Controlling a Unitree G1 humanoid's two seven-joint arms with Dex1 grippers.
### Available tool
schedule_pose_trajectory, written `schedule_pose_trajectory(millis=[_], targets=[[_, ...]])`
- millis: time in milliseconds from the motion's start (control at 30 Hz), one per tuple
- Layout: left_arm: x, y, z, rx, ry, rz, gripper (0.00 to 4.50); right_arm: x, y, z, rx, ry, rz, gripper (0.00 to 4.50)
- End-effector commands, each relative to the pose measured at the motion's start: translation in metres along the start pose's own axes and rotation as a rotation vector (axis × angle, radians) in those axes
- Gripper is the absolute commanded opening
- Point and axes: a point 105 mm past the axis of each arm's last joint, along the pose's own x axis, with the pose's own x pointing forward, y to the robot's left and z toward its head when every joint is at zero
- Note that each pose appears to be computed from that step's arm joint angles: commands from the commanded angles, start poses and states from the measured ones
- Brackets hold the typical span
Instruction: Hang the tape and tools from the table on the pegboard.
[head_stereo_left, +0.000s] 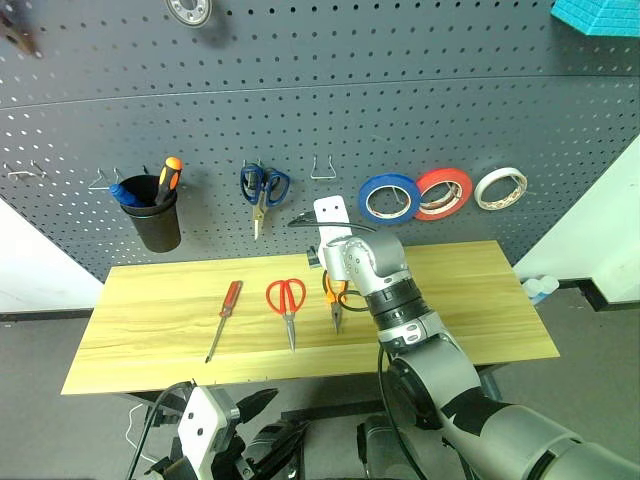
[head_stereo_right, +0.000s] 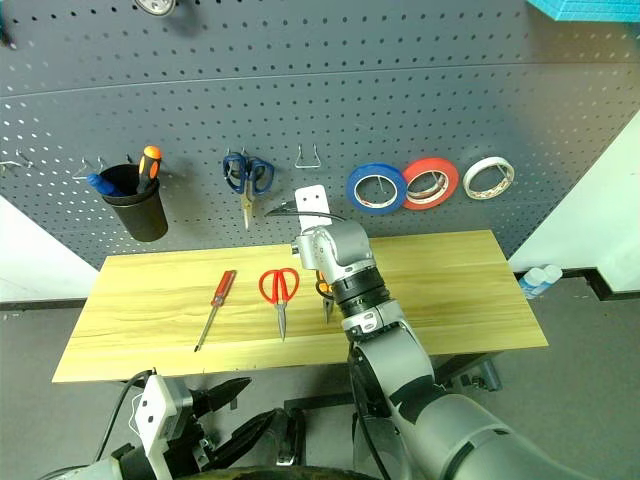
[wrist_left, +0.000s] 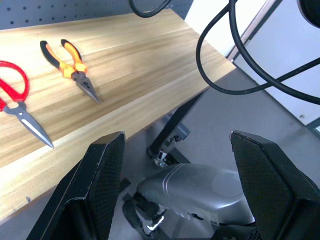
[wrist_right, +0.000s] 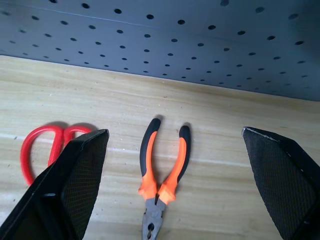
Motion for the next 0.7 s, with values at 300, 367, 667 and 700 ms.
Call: schedule_pose_trajectory(millis=[300, 367, 667, 700], targets=[[0.0017, -0.0038, 0.0061, 0.003, -0.024, -0.029, 3.51, -0.0172, 0.0848, -0.042, 0.044, 0.114, 0.24, 4.48], [0.0022, -0.0033, 0.0066, 0.006, -0.024, -0.031, 3.51, -0.017, 0.0843, -0.0418, 0.044, 0.114, 0.239, 4.48], [0.0028, -0.002, 0.0077, 0.01, -0.024, -0.035, 3.51, -0.015, 0.082, -0.0429, 0.042, 0.115, 0.231, 4.48], [0.003, -0.0019, 0.0078, 0.01, -0.025, -0.035, 3.51, -0.0147, 0.0815, -0.043, 0.042, 0.115, 0.23, 4.48]])
